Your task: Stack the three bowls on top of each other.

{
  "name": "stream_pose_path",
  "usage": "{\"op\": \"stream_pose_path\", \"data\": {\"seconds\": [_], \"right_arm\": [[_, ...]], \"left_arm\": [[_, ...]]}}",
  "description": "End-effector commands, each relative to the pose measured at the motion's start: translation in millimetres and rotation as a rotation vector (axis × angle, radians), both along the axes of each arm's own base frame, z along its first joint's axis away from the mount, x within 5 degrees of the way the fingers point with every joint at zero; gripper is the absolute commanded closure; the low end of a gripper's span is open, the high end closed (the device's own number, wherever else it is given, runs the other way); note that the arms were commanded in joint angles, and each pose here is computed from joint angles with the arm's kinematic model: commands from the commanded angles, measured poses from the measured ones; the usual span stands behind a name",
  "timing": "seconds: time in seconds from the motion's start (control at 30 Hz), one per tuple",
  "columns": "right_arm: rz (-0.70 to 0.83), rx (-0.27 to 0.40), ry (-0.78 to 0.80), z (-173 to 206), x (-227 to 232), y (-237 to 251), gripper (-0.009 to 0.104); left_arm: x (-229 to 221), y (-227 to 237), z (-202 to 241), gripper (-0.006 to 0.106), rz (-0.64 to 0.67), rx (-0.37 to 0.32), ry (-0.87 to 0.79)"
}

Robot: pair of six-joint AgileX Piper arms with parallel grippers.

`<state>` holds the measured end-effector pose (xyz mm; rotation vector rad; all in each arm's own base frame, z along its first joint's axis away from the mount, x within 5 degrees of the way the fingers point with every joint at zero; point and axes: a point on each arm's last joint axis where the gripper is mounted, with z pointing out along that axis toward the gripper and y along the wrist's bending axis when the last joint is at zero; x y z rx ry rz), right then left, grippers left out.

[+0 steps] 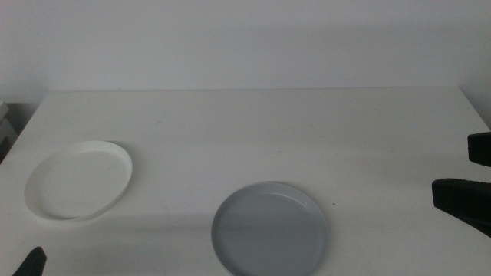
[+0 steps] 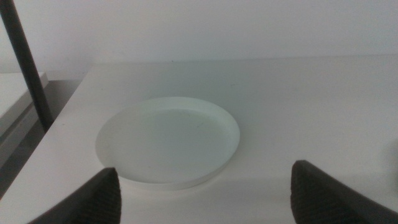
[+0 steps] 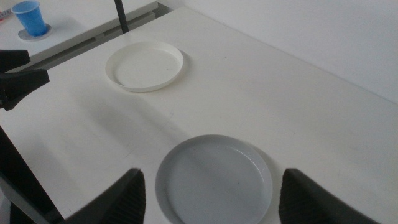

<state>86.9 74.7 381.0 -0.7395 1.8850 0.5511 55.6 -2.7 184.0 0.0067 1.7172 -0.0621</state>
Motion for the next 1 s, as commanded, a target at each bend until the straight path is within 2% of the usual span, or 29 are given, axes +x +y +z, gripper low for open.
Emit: {"op": "stream_pose_path", "data": {"seconds": [0.0,0.3,0.4,0.57,0.73,0.97], "right_arm": [[-0.022,0.046,-0.065,12,2,-1,0.041],[-0.022,0.046,-0.065,12,2,-1,0.041],[-0.022,0.046,-0.065,12,2,-1,0.041],[-0.022,0.045,-0.066,12,2,-1,0.041],[-0.023,0.044,-0.066,12,2,-1,0.041],[-0.023,0.043,-0.067,12,2,-1,0.041]], "left_arm": [[0,1,9,-0.004,0.013,-0.014,-0.088],[0,9,9,-0.004,0.153,-0.002,-0.084],[3,12,12,-0.004,0.215,-0.047,-0.041],[25,17,55,-0.004,0.245,-0.102,0.126],[61,23,111,-0.004,0.236,-0.116,0.289],[111,31,154,-0.004,0.224,-0.139,0.465]]}}
